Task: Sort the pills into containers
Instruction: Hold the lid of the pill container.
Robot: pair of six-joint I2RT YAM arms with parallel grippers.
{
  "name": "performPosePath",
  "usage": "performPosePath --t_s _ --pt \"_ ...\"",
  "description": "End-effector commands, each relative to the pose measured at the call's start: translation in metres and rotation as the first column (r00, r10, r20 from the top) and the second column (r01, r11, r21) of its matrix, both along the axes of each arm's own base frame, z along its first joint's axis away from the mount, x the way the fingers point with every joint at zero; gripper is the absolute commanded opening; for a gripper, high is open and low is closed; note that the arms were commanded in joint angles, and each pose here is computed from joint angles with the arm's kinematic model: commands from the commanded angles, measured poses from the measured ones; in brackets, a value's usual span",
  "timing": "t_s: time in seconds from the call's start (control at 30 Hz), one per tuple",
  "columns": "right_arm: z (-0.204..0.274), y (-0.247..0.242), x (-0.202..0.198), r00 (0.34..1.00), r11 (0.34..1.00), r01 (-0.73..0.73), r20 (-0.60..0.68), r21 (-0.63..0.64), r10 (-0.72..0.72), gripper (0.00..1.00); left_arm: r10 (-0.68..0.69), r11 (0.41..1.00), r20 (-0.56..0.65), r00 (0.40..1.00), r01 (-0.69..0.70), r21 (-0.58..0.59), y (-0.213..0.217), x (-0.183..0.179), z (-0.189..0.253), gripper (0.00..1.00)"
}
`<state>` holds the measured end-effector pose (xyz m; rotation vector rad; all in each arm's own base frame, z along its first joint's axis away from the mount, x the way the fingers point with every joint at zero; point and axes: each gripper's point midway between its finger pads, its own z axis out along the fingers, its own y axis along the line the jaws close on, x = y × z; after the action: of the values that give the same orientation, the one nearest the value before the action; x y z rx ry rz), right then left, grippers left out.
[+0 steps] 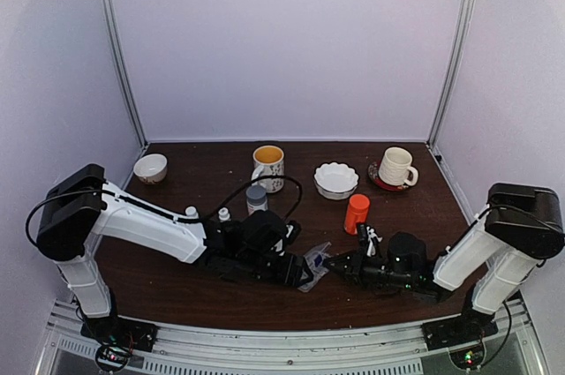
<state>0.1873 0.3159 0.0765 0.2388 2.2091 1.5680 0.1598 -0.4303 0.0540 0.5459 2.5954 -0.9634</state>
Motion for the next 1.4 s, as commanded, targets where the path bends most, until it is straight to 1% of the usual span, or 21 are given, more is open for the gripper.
performPosePath --t_s 0.0,0.3,0.47,0.53,0.63,0.77,0.97,1.13,1.17,1.23,1.37 --pt "-0.006 0.002 0.009 1.000 0.999 0.026 -0.008 -0.033 -0.026 0.00 -0.003 0.999 -0.004 1.000 0.003 -0.034 -0.007 0.002 -0.001 0.58" --pt "-0.022 0.005 0.011 0.999 0.997 0.023 -0.042 -0.079 -0.026 0.00 -0.010 0.999 -0.011 1.000 0.009 -0.050 -0.010 0.000 -0.002 0.59" --pt "-0.034 0.006 0.009 0.997 0.995 0.015 -0.071 -0.104 -0.023 0.00 -0.014 0.999 -0.016 1.000 0.013 -0.045 -0.011 0.000 -0.007 0.78" --pt "-0.038 0.005 0.009 0.997 0.994 0.015 -0.080 -0.107 -0.024 0.00 -0.009 0.999 -0.014 1.000 0.009 -0.037 -0.010 0.001 -0.008 0.82" --pt "-0.041 0.005 0.008 0.996 0.994 0.014 -0.085 -0.111 -0.024 0.00 -0.005 1.000 -0.002 1.000 0.005 -0.011 -0.007 0.003 -0.008 0.86" --pt "-0.045 0.005 0.008 0.996 0.991 0.007 -0.086 -0.137 -0.019 0.00 -0.007 0.999 0.023 1.000 0.006 0.039 -0.002 0.007 -0.005 0.87" --pt "-0.036 0.011 0.011 0.998 0.992 -0.006 -0.059 -0.127 -0.002 0.00 -0.033 0.991 0.084 0.996 0.021 0.131 0.004 0.012 0.001 0.88" --pt "-0.033 0.014 0.014 0.999 0.988 -0.009 -0.044 -0.152 0.003 0.00 -0.090 0.987 0.136 0.987 0.070 0.144 0.000 0.010 0.013 0.88" --pt "-0.033 0.014 0.014 0.999 0.988 -0.010 -0.045 -0.157 0.003 0.00 -0.081 0.984 0.167 0.983 0.052 0.171 0.001 0.015 0.014 0.88" --pt "-0.036 0.014 0.014 0.999 0.986 -0.010 -0.049 -0.164 0.002 0.00 -0.087 0.974 0.190 0.978 0.044 0.221 0.003 0.016 0.013 0.88" --pt "-0.036 0.016 0.015 0.999 0.988 -0.010 -0.054 -0.154 0.002 0.05 -0.090 0.962 0.218 0.972 0.028 0.272 0.002 0.017 0.012 0.88"
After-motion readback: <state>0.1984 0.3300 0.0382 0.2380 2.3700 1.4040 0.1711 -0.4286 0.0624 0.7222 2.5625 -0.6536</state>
